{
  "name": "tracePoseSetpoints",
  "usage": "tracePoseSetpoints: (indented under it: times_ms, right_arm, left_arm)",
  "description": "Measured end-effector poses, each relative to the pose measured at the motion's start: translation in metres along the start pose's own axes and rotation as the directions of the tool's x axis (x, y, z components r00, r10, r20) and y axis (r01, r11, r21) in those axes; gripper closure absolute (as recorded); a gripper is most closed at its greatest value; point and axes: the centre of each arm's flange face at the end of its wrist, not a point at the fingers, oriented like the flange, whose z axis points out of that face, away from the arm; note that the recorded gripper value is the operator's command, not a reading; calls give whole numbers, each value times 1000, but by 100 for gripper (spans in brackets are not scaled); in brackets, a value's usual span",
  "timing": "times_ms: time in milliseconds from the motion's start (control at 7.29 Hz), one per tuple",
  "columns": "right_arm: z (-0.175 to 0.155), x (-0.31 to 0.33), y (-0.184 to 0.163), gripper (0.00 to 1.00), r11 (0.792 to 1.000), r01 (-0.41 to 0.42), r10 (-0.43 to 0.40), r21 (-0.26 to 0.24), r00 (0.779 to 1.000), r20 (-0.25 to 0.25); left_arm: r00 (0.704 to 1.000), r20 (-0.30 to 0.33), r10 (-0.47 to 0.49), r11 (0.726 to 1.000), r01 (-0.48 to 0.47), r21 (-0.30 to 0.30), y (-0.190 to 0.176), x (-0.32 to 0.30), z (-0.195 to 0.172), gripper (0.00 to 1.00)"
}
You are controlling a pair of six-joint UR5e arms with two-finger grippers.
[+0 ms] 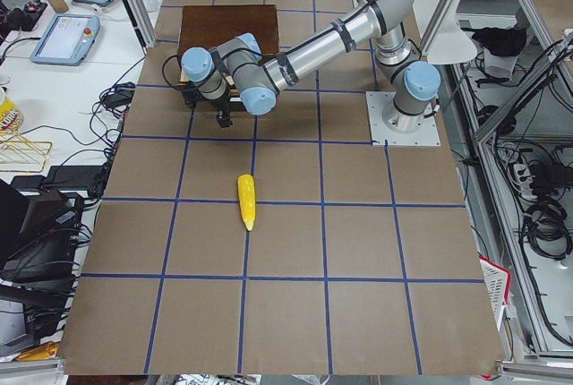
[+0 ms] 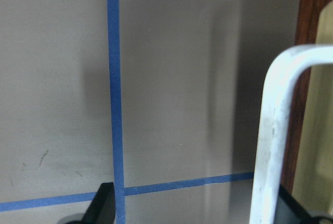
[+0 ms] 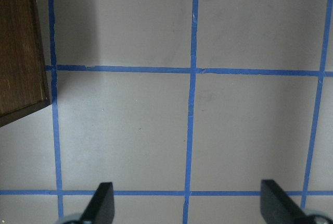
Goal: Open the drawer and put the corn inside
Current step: 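Pull the drawer handle outward with the left gripper to open it, then release the handle and move the left gripper over the yellow corn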
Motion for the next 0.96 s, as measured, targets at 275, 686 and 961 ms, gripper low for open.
tracePoseSetpoints:
  times_ms: [275, 686, 961]
  right_arm:
    - [0, 0, 0, 0, 1000, 0, 0, 0, 1000, 0]
    - [0, 0, 0, 0, 1000, 0, 0, 0, 1000, 0]
    - [0, 0, 0, 0, 1000, 0, 0, 0, 1000, 0]
  left_arm:
    - [1000, 2, 3, 1000, -3, 0, 1, 1, -1, 0]
    - [998, 64, 25, 1000, -25, -13, 2, -3, -9, 0]
    - [995, 92, 32, 999, -31, -12, 4, -2, -29, 0]
